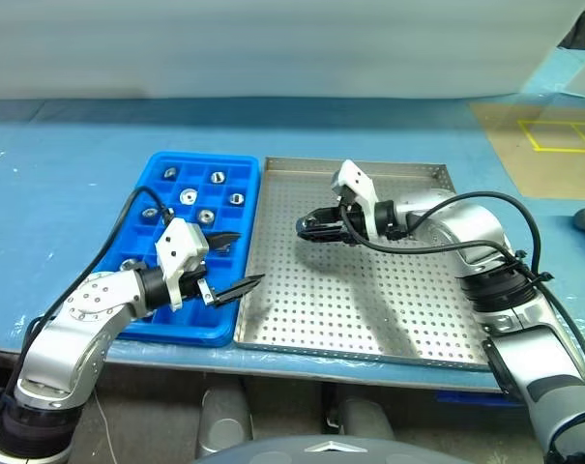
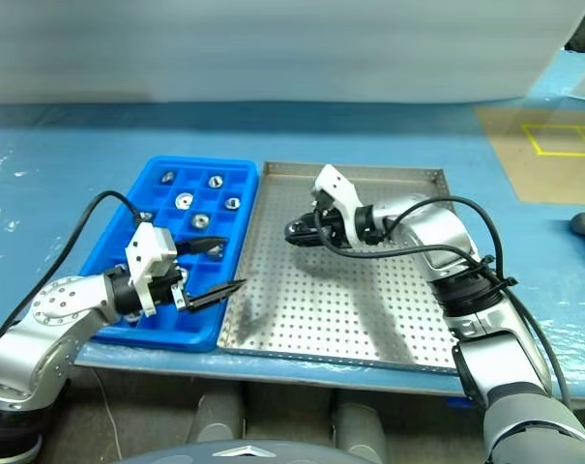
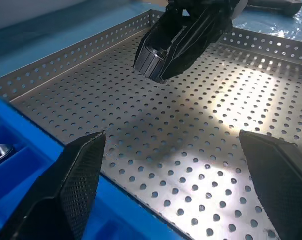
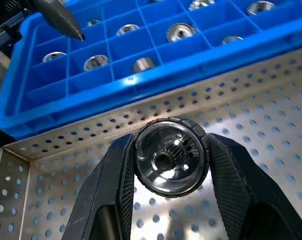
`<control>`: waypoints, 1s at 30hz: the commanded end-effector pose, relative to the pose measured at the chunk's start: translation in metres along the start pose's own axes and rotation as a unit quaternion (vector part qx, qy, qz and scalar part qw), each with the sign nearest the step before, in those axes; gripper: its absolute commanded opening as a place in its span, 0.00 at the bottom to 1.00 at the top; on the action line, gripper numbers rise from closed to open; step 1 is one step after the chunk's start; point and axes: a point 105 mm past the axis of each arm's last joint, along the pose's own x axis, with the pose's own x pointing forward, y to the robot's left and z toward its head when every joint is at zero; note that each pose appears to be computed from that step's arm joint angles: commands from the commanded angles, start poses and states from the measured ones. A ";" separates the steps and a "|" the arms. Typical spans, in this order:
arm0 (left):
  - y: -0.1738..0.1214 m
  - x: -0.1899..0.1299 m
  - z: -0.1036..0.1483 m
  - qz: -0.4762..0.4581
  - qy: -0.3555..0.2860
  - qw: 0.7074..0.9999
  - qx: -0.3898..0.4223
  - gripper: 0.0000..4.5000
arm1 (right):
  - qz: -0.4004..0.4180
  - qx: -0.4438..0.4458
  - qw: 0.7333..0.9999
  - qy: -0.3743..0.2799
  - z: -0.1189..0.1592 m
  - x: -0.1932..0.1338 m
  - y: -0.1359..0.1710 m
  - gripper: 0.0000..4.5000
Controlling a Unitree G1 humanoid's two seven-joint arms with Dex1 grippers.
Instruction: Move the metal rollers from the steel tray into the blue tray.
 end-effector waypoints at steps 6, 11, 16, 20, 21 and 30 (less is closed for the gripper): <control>-0.012 -0.025 0.011 0.054 0.001 0.998 0.017 1.00 | 0.099 -0.064 0.993 -0.019 0.027 0.021 0.023 0.39; -0.017 -0.036 0.009 0.080 0.009 0.997 0.010 1.00 | 0.141 -0.085 0.986 -0.017 0.032 0.035 0.035 0.39; -0.024 -0.046 0.005 0.104 0.020 0.994 0.003 1.00 | 0.174 -0.108 0.979 -0.004 0.030 0.052 0.048 0.39; -0.032 -0.054 0.004 0.123 0.026 0.992 -0.003 1.00 | 0.202 -0.116 0.972 0.008 0.026 0.062 0.059 0.39; -0.035 -0.056 0.003 0.128 0.028 0.991 -0.006 1.00 | 0.209 -0.120 0.970 0.012 0.024 0.064 0.062 0.39; -0.050 -0.069 0.000 0.153 0.040 0.987 -0.019 1.00 | 0.237 -0.150 0.958 0.054 0.007 0.082 0.073 0.39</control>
